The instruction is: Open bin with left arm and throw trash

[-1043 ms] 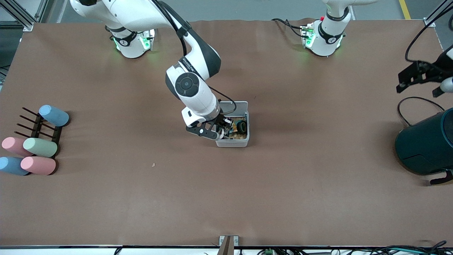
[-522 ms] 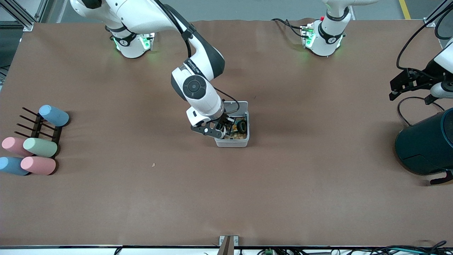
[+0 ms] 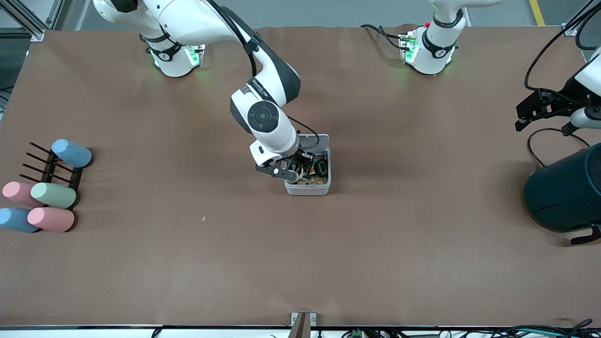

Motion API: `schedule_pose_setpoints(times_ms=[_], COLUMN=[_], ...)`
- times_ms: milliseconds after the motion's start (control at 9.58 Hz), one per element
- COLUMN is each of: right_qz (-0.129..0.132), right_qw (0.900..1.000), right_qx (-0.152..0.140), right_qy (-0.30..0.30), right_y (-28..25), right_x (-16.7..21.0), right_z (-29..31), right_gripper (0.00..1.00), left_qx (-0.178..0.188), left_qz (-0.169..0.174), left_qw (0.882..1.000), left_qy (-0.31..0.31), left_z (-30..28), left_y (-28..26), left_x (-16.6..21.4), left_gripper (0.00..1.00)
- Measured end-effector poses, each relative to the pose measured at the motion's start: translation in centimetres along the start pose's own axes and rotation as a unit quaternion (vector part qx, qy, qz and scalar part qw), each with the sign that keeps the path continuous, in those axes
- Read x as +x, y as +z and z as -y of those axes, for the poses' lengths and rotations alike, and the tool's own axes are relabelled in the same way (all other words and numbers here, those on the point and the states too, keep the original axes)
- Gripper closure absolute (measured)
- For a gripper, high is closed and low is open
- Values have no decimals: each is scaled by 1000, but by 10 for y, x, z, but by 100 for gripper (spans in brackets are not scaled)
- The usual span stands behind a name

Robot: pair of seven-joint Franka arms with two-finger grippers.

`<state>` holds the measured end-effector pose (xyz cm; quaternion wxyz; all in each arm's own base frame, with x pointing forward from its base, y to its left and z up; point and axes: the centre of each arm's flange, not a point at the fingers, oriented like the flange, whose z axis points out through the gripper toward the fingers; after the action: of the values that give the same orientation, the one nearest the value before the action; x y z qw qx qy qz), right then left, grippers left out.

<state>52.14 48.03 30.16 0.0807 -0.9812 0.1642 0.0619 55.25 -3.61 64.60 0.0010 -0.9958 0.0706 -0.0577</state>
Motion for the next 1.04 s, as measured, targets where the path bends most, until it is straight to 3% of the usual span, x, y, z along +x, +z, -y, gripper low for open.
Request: schedule_pose_setpoints(times_ms=[104,209,626,835,1043], right_qz=[1,4,11,30,60], right_qw=[1000,1000,1000,998,997], right_qx=[-2,-5,-9,-26,-36], right_qy=[1,2,22,49,28], right_y=[-3,-11,-65,-150,-247], right_x=[1,4,27,78,121], right_z=[0,1,-5,-70,-177], right_gripper=[20,11,14,16,15], left_qx=[0,-1,-1,-1,-1], left_qz=[2,3,16,16,16], left_qw=[1000,1000,1000,1000,1000], left_qy=[0,0,-6,-7,-8], left_z=[0,-1,7,7,8], left_y=[0,1,14,15,15], left_x=[0,-1,4,4,4], left_gripper=[0,0,0,0,0])
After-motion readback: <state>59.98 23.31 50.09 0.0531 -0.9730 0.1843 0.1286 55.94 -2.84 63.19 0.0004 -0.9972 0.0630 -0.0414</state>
